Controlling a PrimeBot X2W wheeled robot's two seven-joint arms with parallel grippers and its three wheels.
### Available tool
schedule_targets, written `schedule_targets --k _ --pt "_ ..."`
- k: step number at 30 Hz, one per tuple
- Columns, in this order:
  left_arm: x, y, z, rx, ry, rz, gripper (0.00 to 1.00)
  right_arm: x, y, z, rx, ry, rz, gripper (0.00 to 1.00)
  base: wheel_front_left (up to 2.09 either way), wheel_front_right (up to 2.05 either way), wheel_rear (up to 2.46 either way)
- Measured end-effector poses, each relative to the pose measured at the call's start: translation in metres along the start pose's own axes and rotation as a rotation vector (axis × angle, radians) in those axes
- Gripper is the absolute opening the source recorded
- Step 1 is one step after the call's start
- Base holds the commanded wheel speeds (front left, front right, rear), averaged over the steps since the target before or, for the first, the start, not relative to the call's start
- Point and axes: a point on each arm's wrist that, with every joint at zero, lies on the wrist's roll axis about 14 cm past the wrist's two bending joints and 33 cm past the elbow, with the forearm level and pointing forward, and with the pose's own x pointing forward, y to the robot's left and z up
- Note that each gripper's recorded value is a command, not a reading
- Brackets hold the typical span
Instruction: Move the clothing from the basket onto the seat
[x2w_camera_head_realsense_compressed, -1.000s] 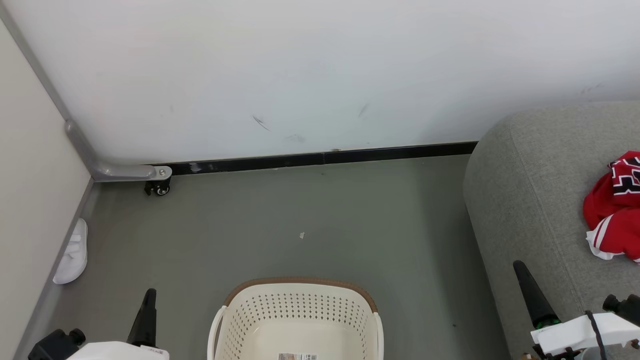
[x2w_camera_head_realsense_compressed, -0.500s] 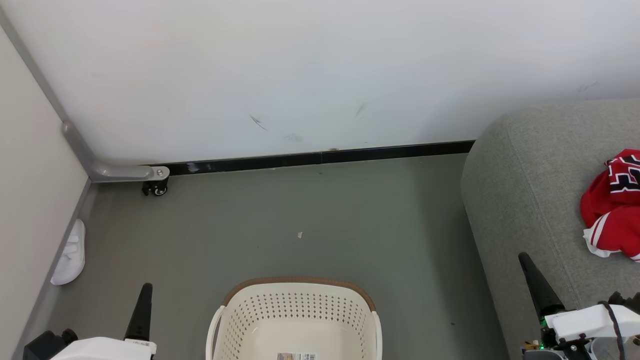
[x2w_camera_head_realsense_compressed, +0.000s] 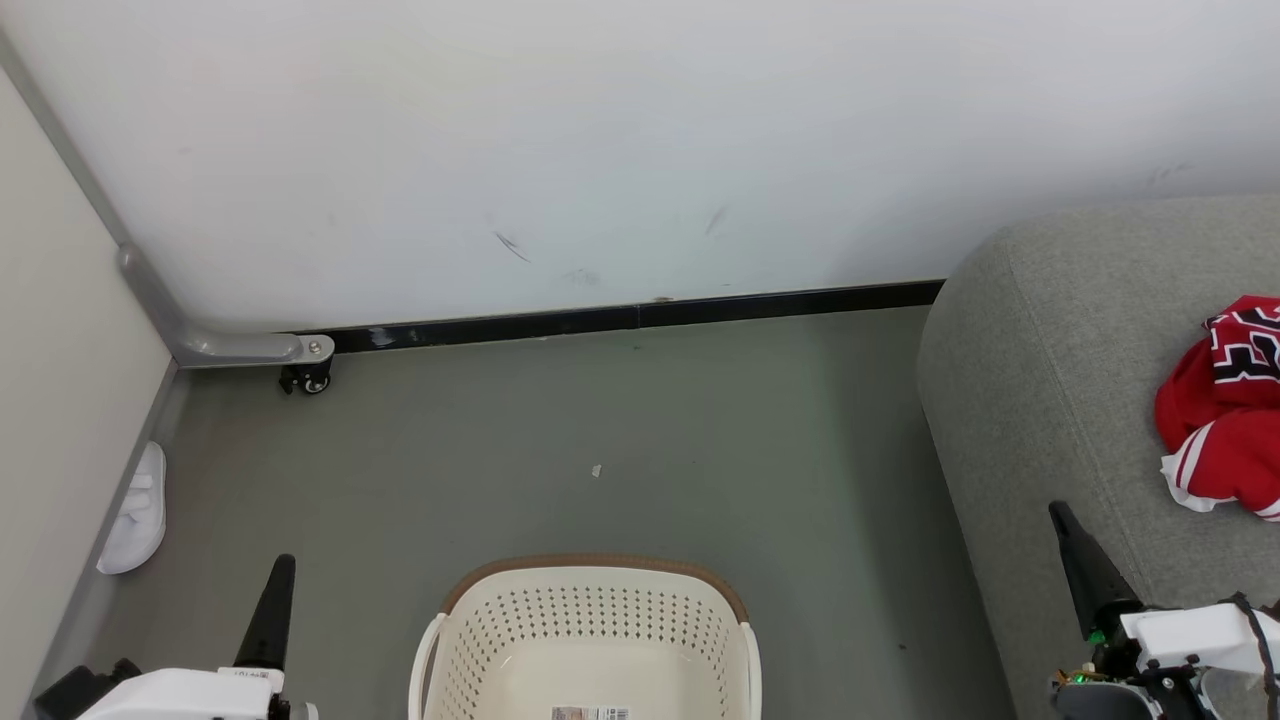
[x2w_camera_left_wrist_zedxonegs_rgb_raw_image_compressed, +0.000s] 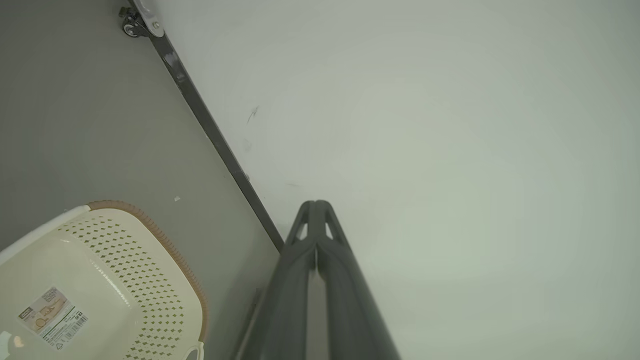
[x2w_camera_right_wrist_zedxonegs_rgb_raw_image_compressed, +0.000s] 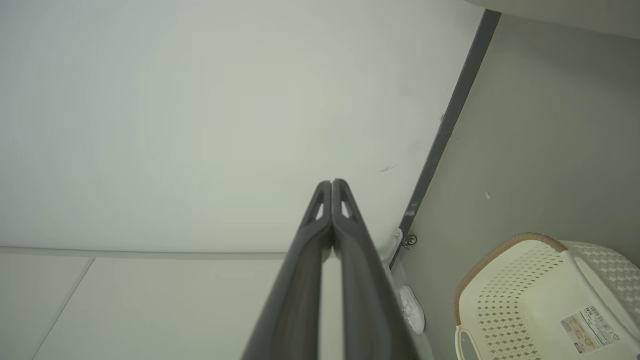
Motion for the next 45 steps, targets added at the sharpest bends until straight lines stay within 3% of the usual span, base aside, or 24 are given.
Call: schedule_targets --k 13,45 --pt "0.0024 -0.0066 0.0031 -0.15 0.007 -0.037 0.0 0.0026 -0.001 0.0074 0.181 -0.02 -0.003 0.0 0.0 0.0 0.0" --pt "0.0028 -0.0074 0.0033 -0.156 0.006 -0.039 0.0 0.002 -0.0047 0.0066 0.196 -0.021 -0.015 0.0 0.0 0.0 0.0"
